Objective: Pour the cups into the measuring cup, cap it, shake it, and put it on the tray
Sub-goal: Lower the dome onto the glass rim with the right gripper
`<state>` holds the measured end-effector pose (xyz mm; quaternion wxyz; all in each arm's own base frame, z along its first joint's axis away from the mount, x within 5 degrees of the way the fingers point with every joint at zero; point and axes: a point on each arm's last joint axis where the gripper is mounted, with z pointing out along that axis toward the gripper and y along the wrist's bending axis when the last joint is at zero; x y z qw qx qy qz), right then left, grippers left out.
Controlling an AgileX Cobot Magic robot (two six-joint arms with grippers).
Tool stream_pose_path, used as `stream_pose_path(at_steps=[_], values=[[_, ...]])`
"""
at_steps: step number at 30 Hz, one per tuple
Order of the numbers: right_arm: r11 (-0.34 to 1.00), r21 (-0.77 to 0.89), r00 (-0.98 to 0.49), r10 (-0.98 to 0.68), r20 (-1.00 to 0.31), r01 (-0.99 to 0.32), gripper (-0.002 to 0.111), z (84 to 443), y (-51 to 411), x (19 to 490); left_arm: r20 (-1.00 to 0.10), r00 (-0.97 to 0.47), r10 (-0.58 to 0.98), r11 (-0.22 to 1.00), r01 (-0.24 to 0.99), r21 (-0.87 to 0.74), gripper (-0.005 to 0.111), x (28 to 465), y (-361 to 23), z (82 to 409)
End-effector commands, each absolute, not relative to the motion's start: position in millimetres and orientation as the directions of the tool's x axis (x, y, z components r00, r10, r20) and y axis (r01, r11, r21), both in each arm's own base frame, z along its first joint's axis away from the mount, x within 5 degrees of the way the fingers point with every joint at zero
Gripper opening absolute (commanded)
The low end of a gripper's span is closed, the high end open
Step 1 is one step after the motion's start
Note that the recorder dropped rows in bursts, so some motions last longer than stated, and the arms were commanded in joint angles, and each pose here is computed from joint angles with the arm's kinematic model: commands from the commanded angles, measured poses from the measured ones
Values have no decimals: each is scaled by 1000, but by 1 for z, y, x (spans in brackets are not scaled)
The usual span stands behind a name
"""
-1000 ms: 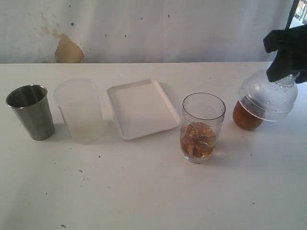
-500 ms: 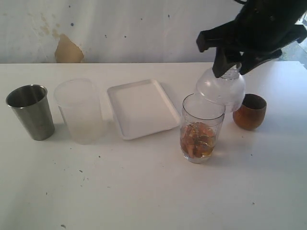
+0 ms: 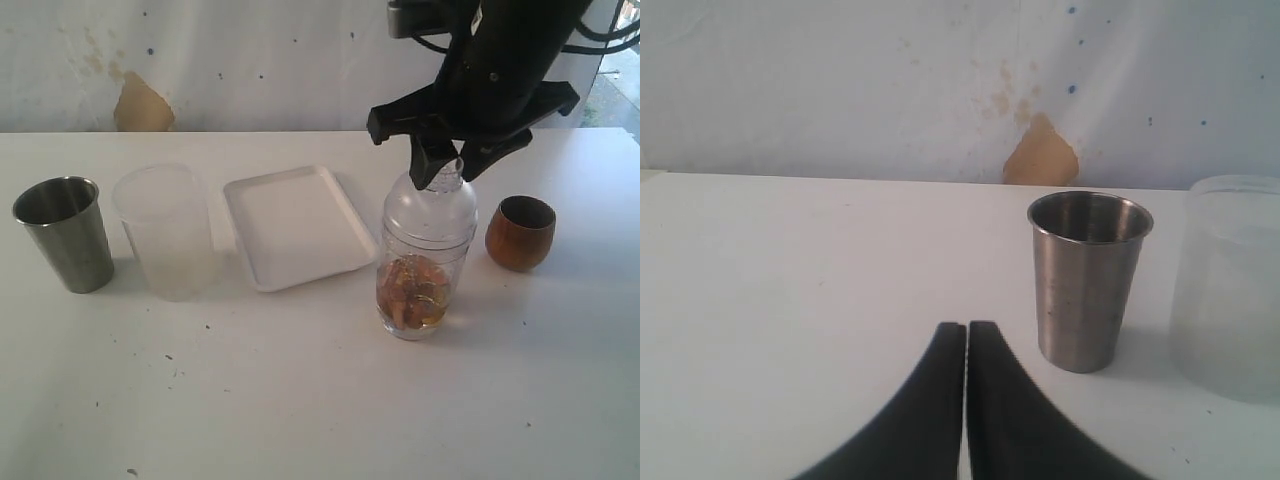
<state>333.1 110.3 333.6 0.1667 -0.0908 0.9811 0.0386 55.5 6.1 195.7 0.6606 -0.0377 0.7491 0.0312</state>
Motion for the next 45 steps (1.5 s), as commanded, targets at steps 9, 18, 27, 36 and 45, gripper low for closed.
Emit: stream_pose_path(at_steps=[9,18,27,36,45], values=[[981,67,-934,-151,-324,-182,0,332,112,334,-993,-115,-18,996,-90,-8,1,56,6,195],[981,66,-951,-160,-263,-184,0,314,111,329,-993,-115,-18,996,-90,-8,1,56,6,195],[974,108,-955,-165,-246,-197,0,310,116,330,-993,-115,-18,996,-90,-8,1,56,6,195],[968,109,-957,-199,-211,-225,0,297,119,336,-993,-115,-18,996,-90,-8,1,56,6,195],[956,99,-940,-247,-235,-276,17,303,118,333,-993,-115,-18,996,-90,-8,1,56,6,195]])
